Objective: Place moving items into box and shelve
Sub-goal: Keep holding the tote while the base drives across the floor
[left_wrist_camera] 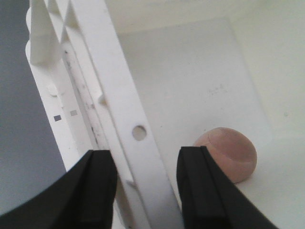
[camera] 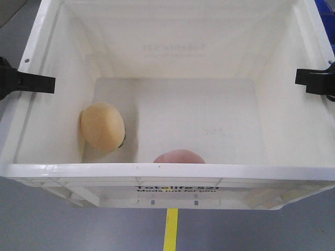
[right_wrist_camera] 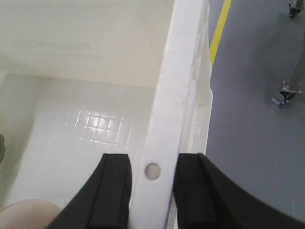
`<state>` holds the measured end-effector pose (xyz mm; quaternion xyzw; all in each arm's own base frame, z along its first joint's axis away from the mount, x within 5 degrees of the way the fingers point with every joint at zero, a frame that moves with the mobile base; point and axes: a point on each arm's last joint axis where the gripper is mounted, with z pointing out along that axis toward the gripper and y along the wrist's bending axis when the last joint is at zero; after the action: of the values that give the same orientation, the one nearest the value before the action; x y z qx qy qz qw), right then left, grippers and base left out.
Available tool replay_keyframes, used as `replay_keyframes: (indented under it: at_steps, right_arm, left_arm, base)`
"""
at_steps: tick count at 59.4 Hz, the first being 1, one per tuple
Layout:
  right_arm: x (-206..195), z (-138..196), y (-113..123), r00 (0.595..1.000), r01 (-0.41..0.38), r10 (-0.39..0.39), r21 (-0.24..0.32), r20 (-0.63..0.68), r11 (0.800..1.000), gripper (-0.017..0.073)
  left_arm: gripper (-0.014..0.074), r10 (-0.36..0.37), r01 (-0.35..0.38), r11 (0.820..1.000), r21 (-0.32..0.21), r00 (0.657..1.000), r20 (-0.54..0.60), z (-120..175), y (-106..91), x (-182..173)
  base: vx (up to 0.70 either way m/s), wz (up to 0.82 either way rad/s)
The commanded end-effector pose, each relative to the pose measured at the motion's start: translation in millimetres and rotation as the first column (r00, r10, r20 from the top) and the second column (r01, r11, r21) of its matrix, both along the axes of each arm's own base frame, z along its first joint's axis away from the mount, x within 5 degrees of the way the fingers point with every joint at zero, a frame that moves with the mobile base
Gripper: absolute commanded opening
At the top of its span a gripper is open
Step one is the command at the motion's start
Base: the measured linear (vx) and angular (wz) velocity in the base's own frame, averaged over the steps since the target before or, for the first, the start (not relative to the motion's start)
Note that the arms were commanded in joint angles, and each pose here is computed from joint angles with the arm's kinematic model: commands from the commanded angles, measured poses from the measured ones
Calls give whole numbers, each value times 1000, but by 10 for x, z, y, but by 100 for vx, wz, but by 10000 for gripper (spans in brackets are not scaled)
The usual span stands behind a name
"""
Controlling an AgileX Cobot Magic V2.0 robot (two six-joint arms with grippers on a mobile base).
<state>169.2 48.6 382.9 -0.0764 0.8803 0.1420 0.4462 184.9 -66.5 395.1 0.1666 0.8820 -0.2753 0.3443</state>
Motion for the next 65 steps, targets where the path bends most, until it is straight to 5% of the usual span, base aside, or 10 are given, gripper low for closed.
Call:
replay_keyframes:
  at_steps: [1, 65]
  right_arm:
    - [-16, 297, 27, 983, -6, -14, 107, 184, 994, -6]
    - [-16, 298, 27, 983, -6, -14, 107, 184, 994, -6]
  left_arm:
    - [-6, 7, 13, 989, -148, 990, 139, 305, -80, -63]
    - [-6, 7, 14, 989, -147, 990, 139, 305, -80, -63]
  base:
    - [43, 9]
    - [44, 6]
